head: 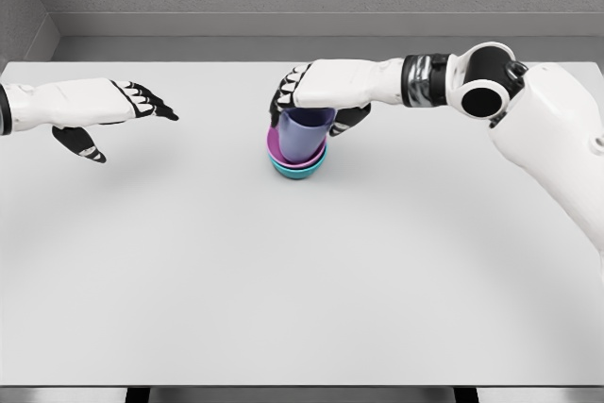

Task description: Stacking bowl and cup with both arms

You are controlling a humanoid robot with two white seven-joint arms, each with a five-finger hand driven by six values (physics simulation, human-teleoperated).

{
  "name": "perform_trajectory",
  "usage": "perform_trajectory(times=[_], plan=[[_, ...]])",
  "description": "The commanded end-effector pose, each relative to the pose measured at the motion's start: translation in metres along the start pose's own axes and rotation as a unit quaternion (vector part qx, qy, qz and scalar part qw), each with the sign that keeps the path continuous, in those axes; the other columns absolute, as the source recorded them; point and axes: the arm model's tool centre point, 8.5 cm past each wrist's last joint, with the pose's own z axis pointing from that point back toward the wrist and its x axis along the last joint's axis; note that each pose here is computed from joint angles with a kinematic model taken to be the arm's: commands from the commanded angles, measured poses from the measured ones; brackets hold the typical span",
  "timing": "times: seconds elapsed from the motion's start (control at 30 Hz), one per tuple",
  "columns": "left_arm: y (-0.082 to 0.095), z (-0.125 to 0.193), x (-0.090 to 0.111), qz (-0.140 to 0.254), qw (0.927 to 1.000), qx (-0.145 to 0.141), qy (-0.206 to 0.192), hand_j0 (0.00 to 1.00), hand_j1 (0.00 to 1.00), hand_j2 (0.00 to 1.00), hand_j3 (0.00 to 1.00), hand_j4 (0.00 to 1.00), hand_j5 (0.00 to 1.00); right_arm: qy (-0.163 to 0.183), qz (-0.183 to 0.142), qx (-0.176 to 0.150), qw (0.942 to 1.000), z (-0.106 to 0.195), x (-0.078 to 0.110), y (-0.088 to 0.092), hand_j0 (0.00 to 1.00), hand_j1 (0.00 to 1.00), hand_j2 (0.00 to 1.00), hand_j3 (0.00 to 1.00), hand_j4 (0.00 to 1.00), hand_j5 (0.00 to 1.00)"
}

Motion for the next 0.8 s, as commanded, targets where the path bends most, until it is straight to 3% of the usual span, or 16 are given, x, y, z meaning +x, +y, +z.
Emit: perform_trajectory(times=[0.0, 0.13, 0.3, 0.37, 0.5, 0.57, 0.6, 0.63, 0.77], plan=[[0.001, 0.0, 0.0, 0.002, 1.0, 0.002, 0.0, 1.0, 1.0, 1.0, 1.0, 1.0, 1.0, 0.0, -0.003, -0.002, 1.0, 0.0, 0.0, -0.001, 1.0, 1.0, 1.0, 1.0, 1.0, 1.0], [0.001, 0.0, 0.0, 0.002, 1.0, 0.002, 0.0, 1.0, 1.0, 1.0, 1.0, 1.0, 1.0, 0.005, -0.003, -0.009, 0.9999, 0.005, -0.003, -0.004, 1.0, 1.0, 1.0, 1.0, 1.0, 1.0], [0.001, 0.0, 0.0, 0.002, 1.0, 0.002, 0.0, 1.0, 1.0, 1.0, 1.0, 1.0, 1.0, 0.031, -0.01, -0.069, 0.9971, 0.032, -0.018, -0.03, 1.0, 1.0, 1.0, 1.0, 1.0, 1.0], [0.001, 0.0, 0.0, 0.002, 1.0, 0.002, 0.0, 1.0, 1.0, 1.0, 1.0, 1.0, 1.0, 0.037, -0.015, -0.079, 0.9961, 0.038, -0.021, -0.032, 1.0, 1.0, 1.0, 1.0, 1.0, 1.0], [-0.009, 0.001, -0.006, 0.015, 0.9998, -0.004, 0.007, 1.0, 1.0, 1.0, 1.0, 1.0, 1.0, 0.105, -0.093, -0.053, 0.9887, 0.073, -0.062, 0.028, 1.0, 1.0, 1.0, 1.0, 1.0, 1.0], [-0.016, 0.006, -0.016, 0.027, 0.9993, -0.009, 0.023, 1.0, 1.0, 1.0, 1.0, 1.0, 1.0, 0.158, -0.144, -0.058, 0.9751, 0.11, -0.088, 0.06, 1.0, 1.0, 1.0, 1.0, 1.0, 1.0], [-0.017, 0.006, -0.016, 0.028, 0.9993, -0.011, 0.023, 1.0, 1.0, 1.0, 1.0, 1.0, 1.0, 0.176, -0.156, -0.073, 0.9692, 0.128, -0.094, 0.066, 1.0, 1.0, 1.0, 1.0, 1.0, 1.0], [-0.018, 0.006, -0.016, 0.029, 0.9993, -0.011, 0.022, 1.0, 1.0, 1.0, 1.0, 1.0, 1.0, 0.185, -0.157, -0.07, 0.9675, 0.138, -0.096, 0.07, 1.0, 1.0, 1.0, 1.0, 1.0, 1.0], [-0.018, 0.005, -0.016, 0.029, 0.9993, -0.011, 0.023, 1.0, 1.0, 1.0, 1.0, 1.0, 1.0, 0.192, -0.154, -0.068, 0.9669, 0.147, -0.097, 0.07, 1.0, 1.0, 1.0, 1.0, 1.0, 1.0]])
